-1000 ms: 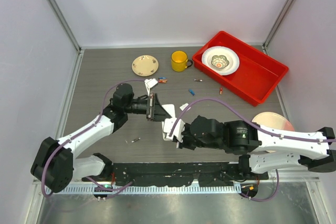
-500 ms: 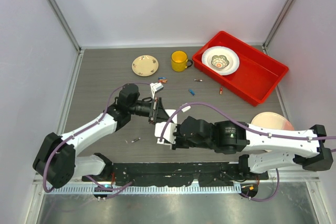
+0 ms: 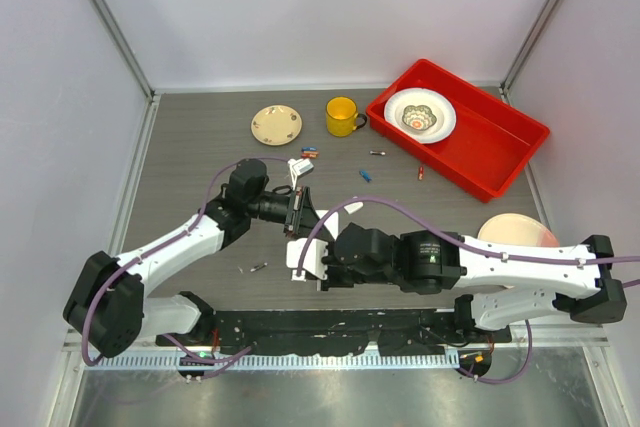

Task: Load the batteries into the remote control
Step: Load the battery into the remote control.

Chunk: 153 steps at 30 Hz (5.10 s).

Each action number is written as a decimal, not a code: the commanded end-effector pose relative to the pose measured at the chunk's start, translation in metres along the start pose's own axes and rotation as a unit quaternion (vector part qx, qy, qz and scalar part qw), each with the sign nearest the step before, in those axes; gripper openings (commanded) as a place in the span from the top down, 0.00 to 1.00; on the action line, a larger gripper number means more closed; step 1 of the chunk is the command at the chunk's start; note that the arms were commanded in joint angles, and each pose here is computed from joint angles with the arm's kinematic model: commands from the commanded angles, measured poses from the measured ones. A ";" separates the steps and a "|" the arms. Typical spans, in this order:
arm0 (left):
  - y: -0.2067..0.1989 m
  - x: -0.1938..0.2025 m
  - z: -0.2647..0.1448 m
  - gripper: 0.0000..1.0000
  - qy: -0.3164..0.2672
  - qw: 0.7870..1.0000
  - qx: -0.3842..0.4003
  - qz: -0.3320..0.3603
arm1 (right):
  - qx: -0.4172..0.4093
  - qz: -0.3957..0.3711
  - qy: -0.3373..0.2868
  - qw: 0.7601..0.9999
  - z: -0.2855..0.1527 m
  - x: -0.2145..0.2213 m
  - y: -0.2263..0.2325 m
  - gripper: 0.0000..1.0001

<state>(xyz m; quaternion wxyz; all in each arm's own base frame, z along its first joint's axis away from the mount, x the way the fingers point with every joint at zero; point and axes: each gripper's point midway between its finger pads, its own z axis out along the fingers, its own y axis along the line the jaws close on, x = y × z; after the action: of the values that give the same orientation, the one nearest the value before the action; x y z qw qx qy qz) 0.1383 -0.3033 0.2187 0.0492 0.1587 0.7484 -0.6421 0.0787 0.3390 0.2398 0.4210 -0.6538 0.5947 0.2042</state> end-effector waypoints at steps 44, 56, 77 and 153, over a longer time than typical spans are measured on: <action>-0.022 -0.004 0.006 1.00 0.001 0.999 0.045 0.006 | -0.050 -0.033 0.097 0.993 0.002 0.051 0.025 0.90; -0.017 -0.002 0.007 1.00 0.005 0.999 0.053 -0.001 | -0.034 -0.023 0.096 0.995 0.002 0.047 0.019 0.80; -0.020 -0.001 0.005 1.00 0.000 0.999 0.052 0.013 | 0.006 0.012 0.062 0.998 -0.003 0.028 0.006 0.64; -0.031 0.002 0.014 1.00 0.012 0.997 0.072 0.015 | -0.005 0.091 -0.084 0.992 -0.013 0.006 0.004 0.99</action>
<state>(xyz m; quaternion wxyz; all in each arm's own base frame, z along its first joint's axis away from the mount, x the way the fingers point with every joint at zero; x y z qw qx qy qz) 0.1271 -0.3195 0.2262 0.0201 0.1491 0.7216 -0.6758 0.0694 0.3250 0.2397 0.4380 -0.5794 0.6159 0.3052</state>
